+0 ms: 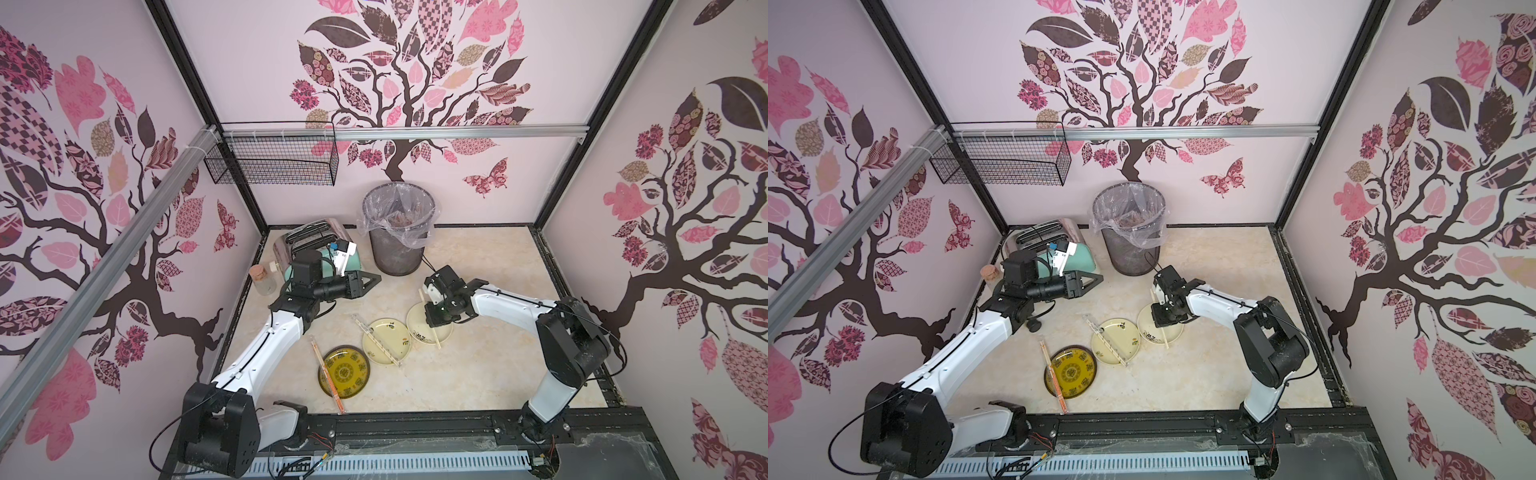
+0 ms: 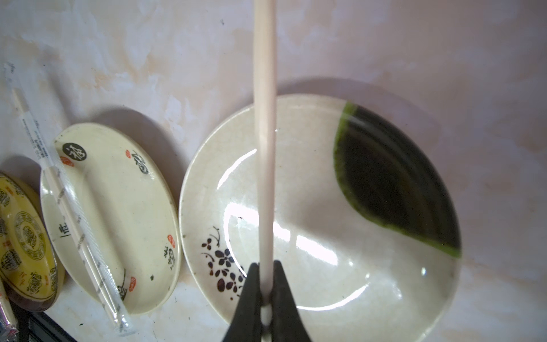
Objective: Remove the packaging of disposable chopsticks
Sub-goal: Place the disposable chopsticks on the plate.
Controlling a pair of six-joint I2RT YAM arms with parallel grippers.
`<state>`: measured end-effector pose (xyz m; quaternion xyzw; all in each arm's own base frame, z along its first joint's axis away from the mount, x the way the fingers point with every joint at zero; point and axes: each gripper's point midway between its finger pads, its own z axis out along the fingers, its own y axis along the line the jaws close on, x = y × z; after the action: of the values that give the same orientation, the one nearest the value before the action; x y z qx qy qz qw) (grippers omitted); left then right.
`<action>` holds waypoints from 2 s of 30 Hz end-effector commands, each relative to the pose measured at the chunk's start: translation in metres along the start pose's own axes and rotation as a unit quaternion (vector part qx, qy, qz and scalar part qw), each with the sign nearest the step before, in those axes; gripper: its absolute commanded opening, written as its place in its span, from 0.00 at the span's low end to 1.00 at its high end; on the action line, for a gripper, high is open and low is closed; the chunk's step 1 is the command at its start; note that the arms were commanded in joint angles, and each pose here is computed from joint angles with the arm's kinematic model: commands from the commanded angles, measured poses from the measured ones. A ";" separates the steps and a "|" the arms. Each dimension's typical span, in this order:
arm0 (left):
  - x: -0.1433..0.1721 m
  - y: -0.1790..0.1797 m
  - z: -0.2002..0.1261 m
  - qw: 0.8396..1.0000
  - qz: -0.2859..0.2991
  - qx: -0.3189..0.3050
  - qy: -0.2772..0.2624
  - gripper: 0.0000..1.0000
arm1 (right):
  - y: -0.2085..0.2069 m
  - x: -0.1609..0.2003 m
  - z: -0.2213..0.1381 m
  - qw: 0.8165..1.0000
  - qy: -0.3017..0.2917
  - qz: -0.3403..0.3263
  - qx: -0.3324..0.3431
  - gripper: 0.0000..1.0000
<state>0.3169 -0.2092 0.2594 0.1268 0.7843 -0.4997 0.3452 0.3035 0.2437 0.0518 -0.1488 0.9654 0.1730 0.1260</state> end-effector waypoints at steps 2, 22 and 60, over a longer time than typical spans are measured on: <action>-0.008 -0.007 0.000 1.000 0.014 0.007 -0.004 0.32 | -0.001 0.002 -0.001 1.000 0.023 0.003 0.011 0.00; -0.008 -0.007 0.000 1.000 0.013 0.007 -0.004 0.32 | -0.011 0.006 0.018 0.998 0.057 0.007 0.036 0.00; -0.009 -0.006 -0.002 1.000 0.019 -0.003 -0.003 0.32 | -0.010 -0.008 -0.001 0.999 0.025 0.003 0.047 0.37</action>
<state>0.3171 -0.2091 0.2617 0.1273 0.7853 -0.4983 0.3446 0.3090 0.2371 0.0308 -0.1454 0.9778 0.1247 0.0851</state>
